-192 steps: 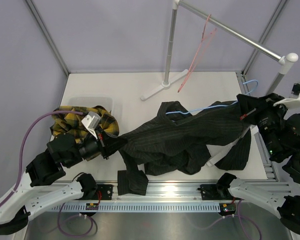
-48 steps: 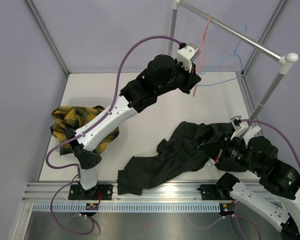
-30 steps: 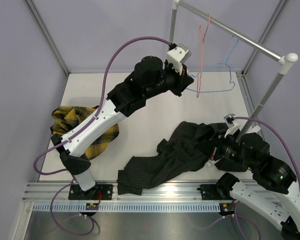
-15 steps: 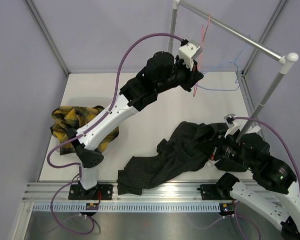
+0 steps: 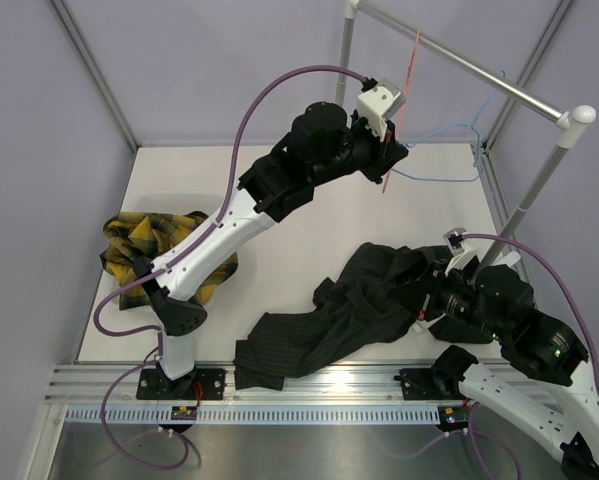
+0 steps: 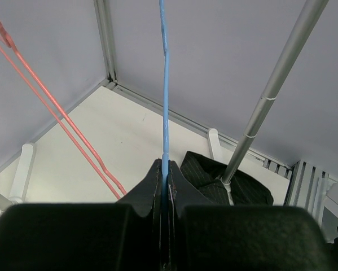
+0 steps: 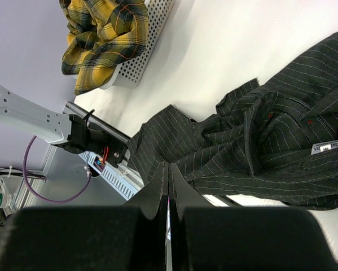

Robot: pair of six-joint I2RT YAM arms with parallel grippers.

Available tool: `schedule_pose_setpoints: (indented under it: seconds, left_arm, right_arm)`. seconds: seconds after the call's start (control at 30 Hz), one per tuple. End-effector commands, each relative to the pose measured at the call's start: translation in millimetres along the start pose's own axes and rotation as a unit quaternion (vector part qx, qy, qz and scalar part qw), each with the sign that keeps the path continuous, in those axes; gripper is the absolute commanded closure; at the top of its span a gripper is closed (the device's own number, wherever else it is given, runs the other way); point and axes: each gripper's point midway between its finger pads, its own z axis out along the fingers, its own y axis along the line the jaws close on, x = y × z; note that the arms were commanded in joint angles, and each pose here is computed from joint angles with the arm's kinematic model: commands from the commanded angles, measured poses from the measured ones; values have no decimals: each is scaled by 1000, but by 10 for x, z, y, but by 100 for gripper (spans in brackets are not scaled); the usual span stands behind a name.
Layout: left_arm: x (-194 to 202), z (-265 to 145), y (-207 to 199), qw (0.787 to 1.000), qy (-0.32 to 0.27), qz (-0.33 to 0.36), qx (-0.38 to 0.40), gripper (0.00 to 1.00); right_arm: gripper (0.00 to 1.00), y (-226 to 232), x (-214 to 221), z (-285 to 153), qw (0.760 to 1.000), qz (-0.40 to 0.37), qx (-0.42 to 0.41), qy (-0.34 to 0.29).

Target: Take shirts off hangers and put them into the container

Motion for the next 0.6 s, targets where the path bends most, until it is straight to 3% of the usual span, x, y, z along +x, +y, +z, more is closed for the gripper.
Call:
schedule_pose_setpoints:
  seconds: [0.0, 0.57]
  left_arm:
    - [-755, -413, -126, 995, -94, 22, 18, 100]
    - [-869, -652, -182, 993, -113, 18, 24, 100]
  right_arm:
    - [100, 61, -19, 46, 1000, -1, -14, -1]
    - [100, 39, -6, 70, 1000, -1, -10, 2]
